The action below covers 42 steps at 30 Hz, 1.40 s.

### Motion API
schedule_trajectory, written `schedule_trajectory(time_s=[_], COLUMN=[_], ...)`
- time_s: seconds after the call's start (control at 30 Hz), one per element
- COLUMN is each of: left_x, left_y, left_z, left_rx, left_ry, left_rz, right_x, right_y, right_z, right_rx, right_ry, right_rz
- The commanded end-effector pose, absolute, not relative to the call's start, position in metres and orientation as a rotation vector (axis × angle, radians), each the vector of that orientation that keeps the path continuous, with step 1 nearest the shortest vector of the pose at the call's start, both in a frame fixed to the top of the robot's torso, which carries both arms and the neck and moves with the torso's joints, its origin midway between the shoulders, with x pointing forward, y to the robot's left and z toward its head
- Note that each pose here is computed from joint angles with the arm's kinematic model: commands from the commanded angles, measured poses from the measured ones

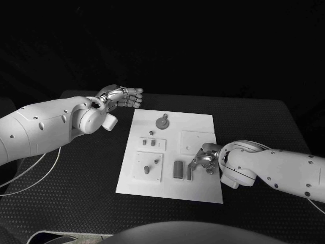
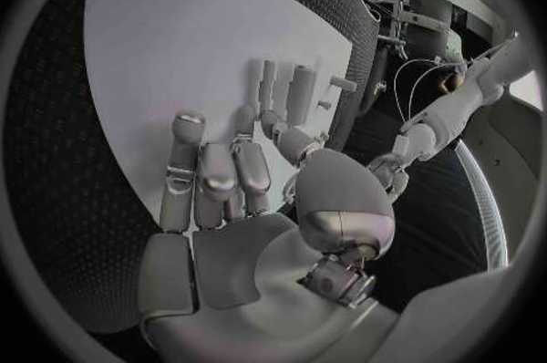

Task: Assemble the parts on the task board

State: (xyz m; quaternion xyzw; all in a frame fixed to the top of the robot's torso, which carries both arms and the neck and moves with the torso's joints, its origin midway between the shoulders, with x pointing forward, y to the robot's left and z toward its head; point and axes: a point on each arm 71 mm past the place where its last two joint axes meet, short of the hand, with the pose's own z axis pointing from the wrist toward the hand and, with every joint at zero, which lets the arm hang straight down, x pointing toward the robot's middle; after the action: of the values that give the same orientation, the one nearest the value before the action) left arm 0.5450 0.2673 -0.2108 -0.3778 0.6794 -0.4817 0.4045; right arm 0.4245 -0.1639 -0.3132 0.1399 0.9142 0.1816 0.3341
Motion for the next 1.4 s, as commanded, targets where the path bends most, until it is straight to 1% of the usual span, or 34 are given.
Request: schedule_trajectory(time_s=[0.03,0.23,0.37,0.5,0.63,0.73,0.8,0.87,1.03,1.13,1.3,1.4], left_x=[0.545,0.545,0.545,0.547,0.55,0.552,0.554,0.556,0.563,0.568,0.575,0.578], left_y=[0.264,0.264,0.264,0.263,0.262,0.263,0.265,0.266,0.268,0.268,0.268,0.269], left_z=[-0.21,-0.21,-0.209,-0.209,-0.209,-0.209,-0.209,-0.209,-0.209,-0.209,-0.209,-0.209], left_rx=[-0.941,-0.94,-0.937,-0.934,-0.935,-0.939,-0.955,-0.966,-0.968,-0.977,-0.973,-0.976], left_ry=[1.723,1.72,1.716,1.701,1.69,1.679,1.665,1.655,1.64,1.631,1.609,1.592], left_rz=[-1.237,-1.237,-1.24,-1.239,-1.243,-1.244,-1.245,-1.245,-1.231,-1.23,-1.223,-1.217], right_x=[0.422,0.424,0.426,0.432,0.446,0.461,0.479,0.495,0.537,0.558,0.579,0.586], right_y=[-0.163,-0.167,-0.173,-0.182,-0.194,-0.202,-0.211,-0.218,-0.24,-0.249,-0.259,-0.263], right_z=[-0.316,-0.315,-0.314,-0.309,-0.294,-0.282,-0.272,-0.265,-0.252,-0.242,-0.234,-0.233], right_rx=[0.328,0.352,0.389,0.43,0.465,0.497,0.513,0.56,0.68,0.696,0.762,0.81], right_ry=[2.401,2.374,2.352,2.319,2.268,2.203,2.127,2.041,1.86,1.774,1.666,1.611], right_rz=[0.468,0.478,0.51,0.572,0.714,0.836,0.936,0.98,1.041,1.06,1.105,1.139])
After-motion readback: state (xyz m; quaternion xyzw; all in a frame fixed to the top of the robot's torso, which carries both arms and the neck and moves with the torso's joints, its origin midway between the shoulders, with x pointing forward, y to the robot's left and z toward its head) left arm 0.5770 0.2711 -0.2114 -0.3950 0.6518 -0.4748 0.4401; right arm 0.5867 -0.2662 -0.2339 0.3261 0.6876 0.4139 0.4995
